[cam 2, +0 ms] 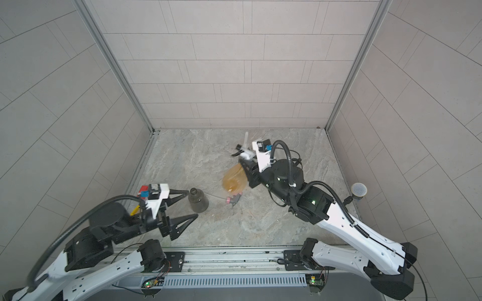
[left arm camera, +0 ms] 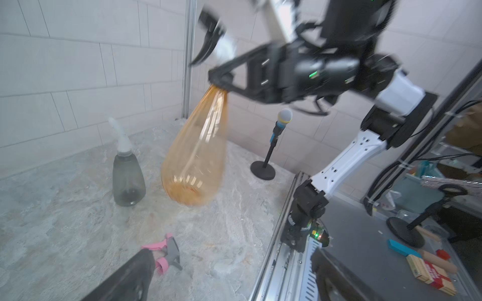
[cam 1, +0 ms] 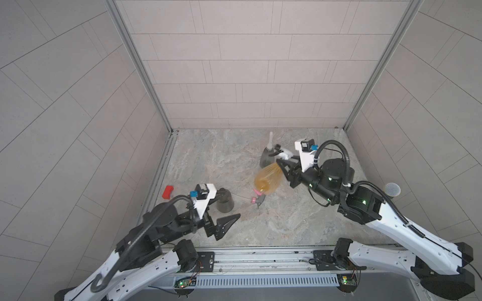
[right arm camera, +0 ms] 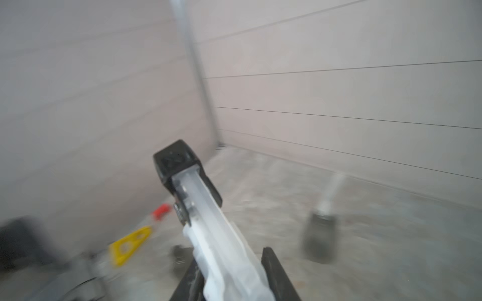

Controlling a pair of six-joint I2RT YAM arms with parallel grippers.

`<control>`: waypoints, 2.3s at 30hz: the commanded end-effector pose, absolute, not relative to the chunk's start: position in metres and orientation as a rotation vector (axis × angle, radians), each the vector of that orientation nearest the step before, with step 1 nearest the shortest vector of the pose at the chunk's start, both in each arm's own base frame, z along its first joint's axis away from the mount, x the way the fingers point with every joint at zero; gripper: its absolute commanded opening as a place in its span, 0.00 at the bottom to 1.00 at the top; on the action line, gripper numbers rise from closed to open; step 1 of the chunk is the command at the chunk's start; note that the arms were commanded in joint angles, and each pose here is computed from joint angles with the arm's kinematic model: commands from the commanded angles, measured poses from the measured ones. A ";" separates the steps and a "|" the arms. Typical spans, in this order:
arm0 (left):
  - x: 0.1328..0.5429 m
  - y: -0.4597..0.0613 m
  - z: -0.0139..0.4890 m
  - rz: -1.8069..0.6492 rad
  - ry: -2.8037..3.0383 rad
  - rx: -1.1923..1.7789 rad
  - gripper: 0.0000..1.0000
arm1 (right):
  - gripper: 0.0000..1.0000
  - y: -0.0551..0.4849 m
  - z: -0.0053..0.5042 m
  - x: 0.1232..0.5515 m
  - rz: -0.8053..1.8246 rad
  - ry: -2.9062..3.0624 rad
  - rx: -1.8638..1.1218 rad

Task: Attach spray nozzles to spray bottles
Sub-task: Place the spray bottle at the center of the board.

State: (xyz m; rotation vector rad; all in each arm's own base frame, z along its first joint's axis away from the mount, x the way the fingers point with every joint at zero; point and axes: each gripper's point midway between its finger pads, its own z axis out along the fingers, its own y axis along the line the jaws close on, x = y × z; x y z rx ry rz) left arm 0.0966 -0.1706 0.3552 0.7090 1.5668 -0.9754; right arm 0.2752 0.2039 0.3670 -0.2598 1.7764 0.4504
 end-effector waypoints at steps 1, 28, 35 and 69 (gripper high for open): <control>0.099 -0.153 0.362 -0.963 1.540 0.611 1.00 | 0.00 0.155 0.330 0.309 0.130 1.820 -0.126; 0.107 -0.136 0.358 -0.894 1.554 0.532 1.00 | 0.12 0.182 0.207 0.380 0.123 1.922 -0.071; 0.109 -0.139 0.357 -0.886 1.560 0.543 1.00 | 0.44 0.181 0.200 0.378 0.114 1.949 -0.074; 0.109 -0.130 0.358 -0.862 1.556 0.516 1.00 | 0.53 0.200 0.182 0.366 0.103 2.013 -0.175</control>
